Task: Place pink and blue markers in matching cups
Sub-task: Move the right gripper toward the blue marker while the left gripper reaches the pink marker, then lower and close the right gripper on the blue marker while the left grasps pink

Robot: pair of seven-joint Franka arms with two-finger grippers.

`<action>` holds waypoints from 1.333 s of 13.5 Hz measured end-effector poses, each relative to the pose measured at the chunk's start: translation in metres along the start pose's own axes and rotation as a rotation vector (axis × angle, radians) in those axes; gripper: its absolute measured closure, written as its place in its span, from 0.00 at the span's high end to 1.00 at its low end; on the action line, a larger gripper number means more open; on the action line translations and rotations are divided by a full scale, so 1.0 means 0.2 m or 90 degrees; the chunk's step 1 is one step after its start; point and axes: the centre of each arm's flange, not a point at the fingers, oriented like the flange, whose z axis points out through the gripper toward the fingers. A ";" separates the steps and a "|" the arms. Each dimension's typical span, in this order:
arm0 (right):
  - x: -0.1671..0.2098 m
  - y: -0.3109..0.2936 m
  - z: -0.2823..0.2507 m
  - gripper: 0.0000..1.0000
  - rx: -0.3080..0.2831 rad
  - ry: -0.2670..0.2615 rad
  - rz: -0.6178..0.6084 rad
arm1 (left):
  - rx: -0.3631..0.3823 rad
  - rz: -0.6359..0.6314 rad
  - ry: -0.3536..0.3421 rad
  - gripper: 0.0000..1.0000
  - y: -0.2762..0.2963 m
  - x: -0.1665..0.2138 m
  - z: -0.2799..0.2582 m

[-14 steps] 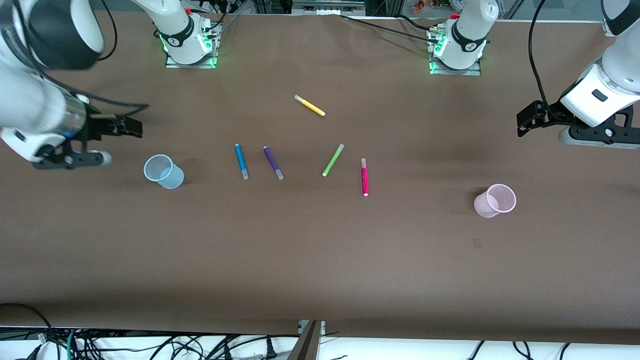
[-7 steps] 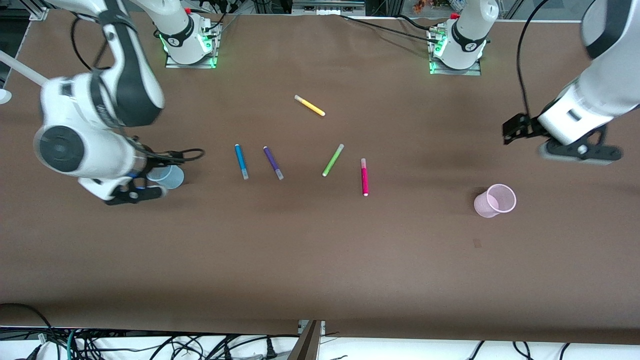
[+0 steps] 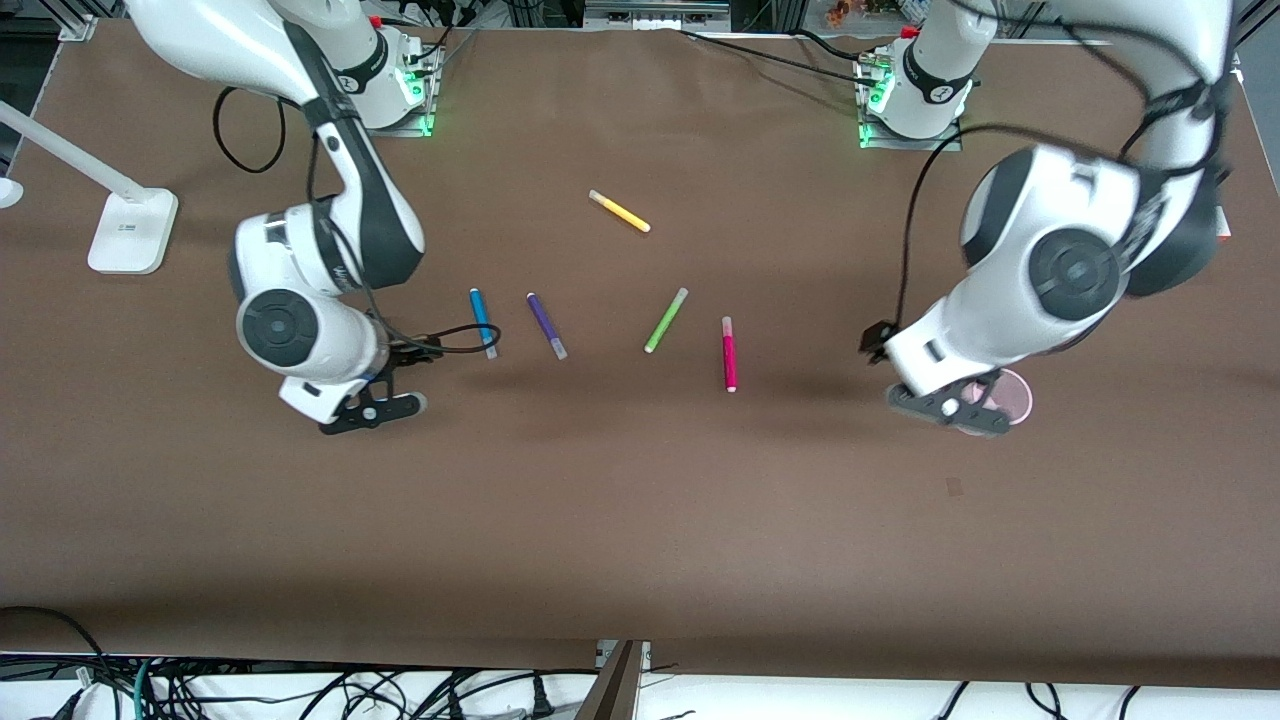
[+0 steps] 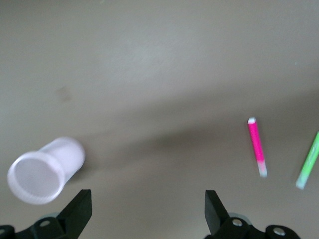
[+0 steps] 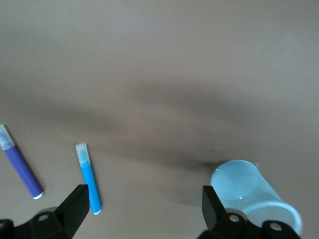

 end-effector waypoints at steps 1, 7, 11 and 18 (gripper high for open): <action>0.00 -0.05 0.06 1.00 -0.001 -0.002 -0.009 | -0.004 0.011 -0.007 1.00 0.07 0.04 0.11; -0.03 -0.30 0.41 1.00 0.009 0.034 -0.040 | -0.037 0.038 -0.046 1.00 0.70 0.10 0.74; -0.10 -0.41 0.57 1.00 0.006 0.051 -0.037 | -0.017 -0.013 -0.061 1.00 1.06 -0.07 0.88; -0.14 -0.50 0.62 0.99 0.003 0.055 -0.055 | -0.010 -0.041 -0.026 1.00 1.03 -0.38 1.15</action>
